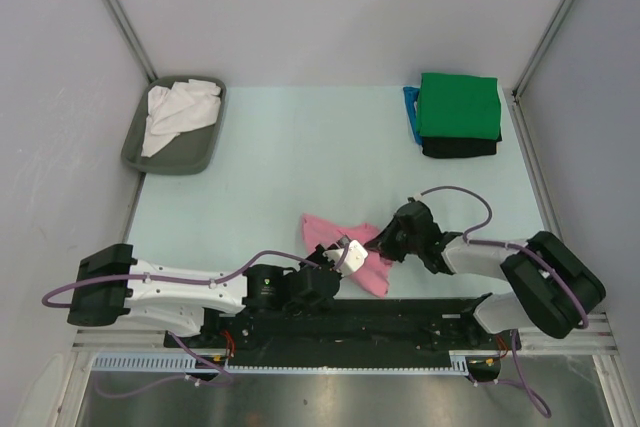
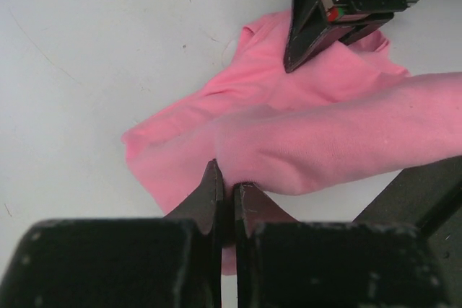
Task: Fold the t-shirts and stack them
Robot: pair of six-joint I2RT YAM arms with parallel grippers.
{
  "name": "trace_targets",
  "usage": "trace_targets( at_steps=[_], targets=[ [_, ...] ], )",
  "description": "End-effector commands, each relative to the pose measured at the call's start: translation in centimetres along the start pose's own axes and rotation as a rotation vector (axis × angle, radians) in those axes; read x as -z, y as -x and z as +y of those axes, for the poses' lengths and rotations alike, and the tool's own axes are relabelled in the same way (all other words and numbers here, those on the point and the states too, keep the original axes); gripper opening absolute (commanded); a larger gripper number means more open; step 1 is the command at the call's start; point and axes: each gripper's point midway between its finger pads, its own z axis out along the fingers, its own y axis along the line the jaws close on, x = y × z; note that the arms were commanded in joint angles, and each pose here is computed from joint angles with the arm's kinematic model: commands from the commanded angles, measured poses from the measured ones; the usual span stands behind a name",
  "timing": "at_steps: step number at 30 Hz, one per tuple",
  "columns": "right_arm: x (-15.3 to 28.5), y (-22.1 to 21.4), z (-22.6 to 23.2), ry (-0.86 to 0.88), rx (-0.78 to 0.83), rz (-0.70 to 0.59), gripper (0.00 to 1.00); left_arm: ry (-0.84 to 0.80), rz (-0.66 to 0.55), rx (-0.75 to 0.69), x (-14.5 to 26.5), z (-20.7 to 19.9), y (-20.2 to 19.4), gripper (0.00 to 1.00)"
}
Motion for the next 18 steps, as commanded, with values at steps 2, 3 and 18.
trace_targets(
  at_steps=[2, 3, 18],
  targets=[
    [-1.8, 2.3, 0.7, -0.022, 0.083, -0.047, 0.00, 0.019, -0.043, 0.100, 0.6, 0.7, 1.4, 0.00],
    [-1.8, 3.1, 1.0, -0.025, 0.108, -0.067, 0.00, 0.022, -0.050, 0.118, 0.7, 0.9, 1.6, 0.00],
    [6.2, 24.3, 8.3, -0.094, 0.547, -0.452, 0.00, 0.003, -0.095, 0.233, 0.9, 0.3, 4.5, 1.00]
  ],
)
